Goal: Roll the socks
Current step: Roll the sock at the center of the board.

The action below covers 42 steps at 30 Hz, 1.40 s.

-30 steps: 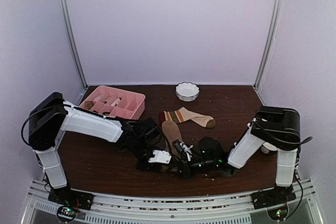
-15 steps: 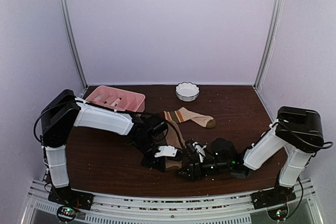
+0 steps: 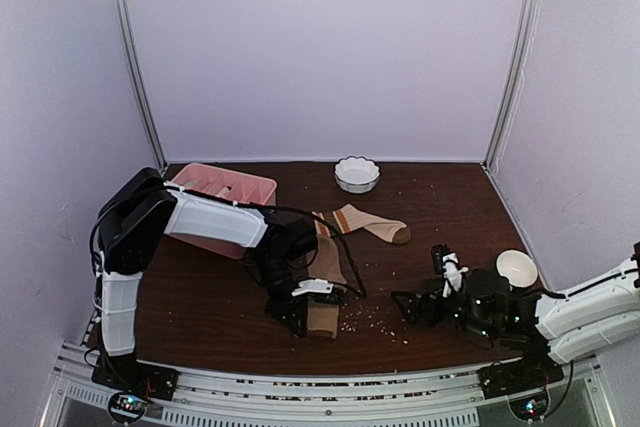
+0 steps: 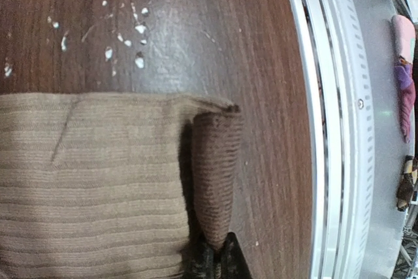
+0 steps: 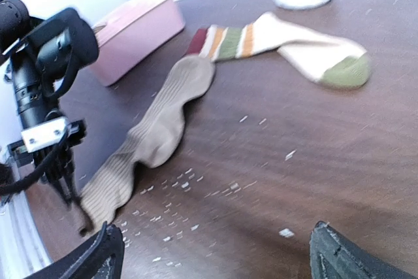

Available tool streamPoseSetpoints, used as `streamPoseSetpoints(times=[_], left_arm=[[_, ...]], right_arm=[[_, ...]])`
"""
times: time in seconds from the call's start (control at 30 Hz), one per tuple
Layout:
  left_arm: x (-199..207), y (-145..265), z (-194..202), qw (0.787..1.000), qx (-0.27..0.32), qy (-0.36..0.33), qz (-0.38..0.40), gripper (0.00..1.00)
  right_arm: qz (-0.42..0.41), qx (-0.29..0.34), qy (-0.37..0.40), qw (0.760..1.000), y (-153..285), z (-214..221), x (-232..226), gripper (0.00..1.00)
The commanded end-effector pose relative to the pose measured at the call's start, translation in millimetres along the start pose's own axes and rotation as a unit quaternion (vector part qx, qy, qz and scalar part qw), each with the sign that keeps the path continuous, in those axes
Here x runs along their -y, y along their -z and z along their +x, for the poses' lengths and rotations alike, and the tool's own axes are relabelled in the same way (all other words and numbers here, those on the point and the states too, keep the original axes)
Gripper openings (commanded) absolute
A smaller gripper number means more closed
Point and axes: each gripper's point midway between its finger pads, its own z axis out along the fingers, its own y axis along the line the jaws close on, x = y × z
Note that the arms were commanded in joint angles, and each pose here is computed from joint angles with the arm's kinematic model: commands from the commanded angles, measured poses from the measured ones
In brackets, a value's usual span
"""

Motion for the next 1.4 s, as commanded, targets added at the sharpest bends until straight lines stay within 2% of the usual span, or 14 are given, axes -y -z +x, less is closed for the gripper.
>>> streamPoseSetpoints(times=[0.0, 0.1, 0.2, 0.33, 0.5, 0.63, 0.8, 0.93, 1.17, 1.3, 1.33, 1.37], left_arm=[[5, -5, 9, 0.998, -0.021, 0.042, 0.040, 0.00], [-1, -8, 11, 0.996, -0.027, 0.064, 0.049, 0.00], [-9, -10, 14, 0.994, -0.038, 0.087, 0.052, 0.00], [-18, -13, 16, 0.990, -0.047, 0.118, 0.061, 0.00], [-28, -19, 22, 0.986, -0.071, 0.138, 0.053, 0.00], [-32, -21, 26, 0.985, -0.084, 0.145, 0.046, 0.00], [-34, -21, 28, 0.985, -0.087, 0.145, 0.042, 0.00], [-35, -21, 27, 0.985, -0.088, 0.143, 0.041, 0.00], [-37, -21, 29, 0.985, -0.092, 0.139, 0.036, 0.00], [-38, -19, 28, 0.986, -0.093, 0.135, 0.030, 0.00], [-37, -18, 27, 0.987, -0.092, 0.131, 0.029, 0.03], [-37, -16, 26, 0.987, -0.090, 0.127, 0.027, 0.09]], right_arm=[[0.064, 0.032, 0.126, 0.989, 5, -23, 2, 0.97], [0.042, -0.012, 0.262, 0.964, 4, 5, -24, 0.92], [-0.039, -0.034, 0.346, 0.937, 7, 37, -59, 0.82], [-0.114, -0.035, 0.406, 0.906, 1, 55, -104, 0.69], [-0.143, -0.045, 0.485, 0.861, -27, 74, -142, 0.59], [-0.152, -0.040, 0.513, 0.844, -48, 78, -159, 0.53], [-0.182, -0.062, 0.506, 0.841, -69, 90, -166, 0.38], [-0.187, -0.079, 0.497, 0.844, -80, 96, -163, 0.30], [-0.177, -0.093, 0.478, 0.855, -91, 100, -152, 0.25], [-0.180, -0.104, 0.466, 0.860, -91, 106, -148, 0.10], [-0.178, -0.107, 0.461, 0.863, -91, 107, -146, 0.07], [-0.178, -0.112, 0.456, 0.865, -91, 109, -144, 0.06]])
